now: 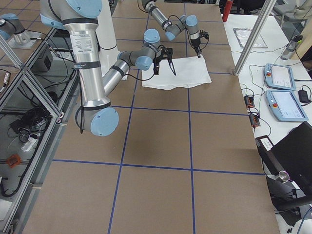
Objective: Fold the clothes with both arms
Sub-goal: 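Drag the shirt corner with the left gripper farther from the robot, straightening it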
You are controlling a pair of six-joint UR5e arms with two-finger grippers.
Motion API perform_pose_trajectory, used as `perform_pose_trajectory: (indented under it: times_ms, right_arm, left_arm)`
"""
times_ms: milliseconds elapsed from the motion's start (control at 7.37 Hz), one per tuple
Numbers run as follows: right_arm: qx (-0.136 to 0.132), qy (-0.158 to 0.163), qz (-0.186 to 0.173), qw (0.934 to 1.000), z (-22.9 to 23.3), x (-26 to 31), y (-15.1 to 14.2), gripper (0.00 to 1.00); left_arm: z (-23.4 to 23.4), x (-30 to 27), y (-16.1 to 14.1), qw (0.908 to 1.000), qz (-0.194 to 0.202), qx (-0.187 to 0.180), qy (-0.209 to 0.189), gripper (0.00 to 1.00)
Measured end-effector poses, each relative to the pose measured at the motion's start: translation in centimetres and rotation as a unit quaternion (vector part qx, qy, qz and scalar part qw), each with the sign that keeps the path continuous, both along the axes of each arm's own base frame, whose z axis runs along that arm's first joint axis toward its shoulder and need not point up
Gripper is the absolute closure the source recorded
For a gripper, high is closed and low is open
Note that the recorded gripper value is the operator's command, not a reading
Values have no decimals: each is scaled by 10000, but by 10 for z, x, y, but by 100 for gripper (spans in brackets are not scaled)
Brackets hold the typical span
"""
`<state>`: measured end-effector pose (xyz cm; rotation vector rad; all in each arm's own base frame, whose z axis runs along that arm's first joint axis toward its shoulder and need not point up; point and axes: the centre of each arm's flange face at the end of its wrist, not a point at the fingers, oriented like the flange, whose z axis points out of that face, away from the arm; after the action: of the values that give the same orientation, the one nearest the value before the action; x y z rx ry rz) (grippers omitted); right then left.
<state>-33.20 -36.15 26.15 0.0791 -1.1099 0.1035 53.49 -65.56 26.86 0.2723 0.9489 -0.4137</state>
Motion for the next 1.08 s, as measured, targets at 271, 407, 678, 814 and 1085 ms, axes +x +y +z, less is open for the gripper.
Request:
perform_pose_trajectory:
  times_ms: [271,407,678,814,1085]
  right_arm:
    - [-4,9,8,10000,1,0,-1,0]
    - [-7,11,11,10000,1,0,-1,0]
    - [-16,28,24,10000,2,-1,-1,0]
    - [0,57,59,10000,4,-3,-3,0]
    - [67,95,141,9998,-1,-13,-13,0]
  left_arm:
    - [-1,-2,-15,9994,-179,312,22,100]
    - [2,-3,-21,9987,-269,429,42,89]
    - [6,-5,-26,9978,-357,552,59,0]
    - [6,-10,-30,9974,-371,624,36,0]
    - [3,-42,-52,9961,-361,808,-43,0]
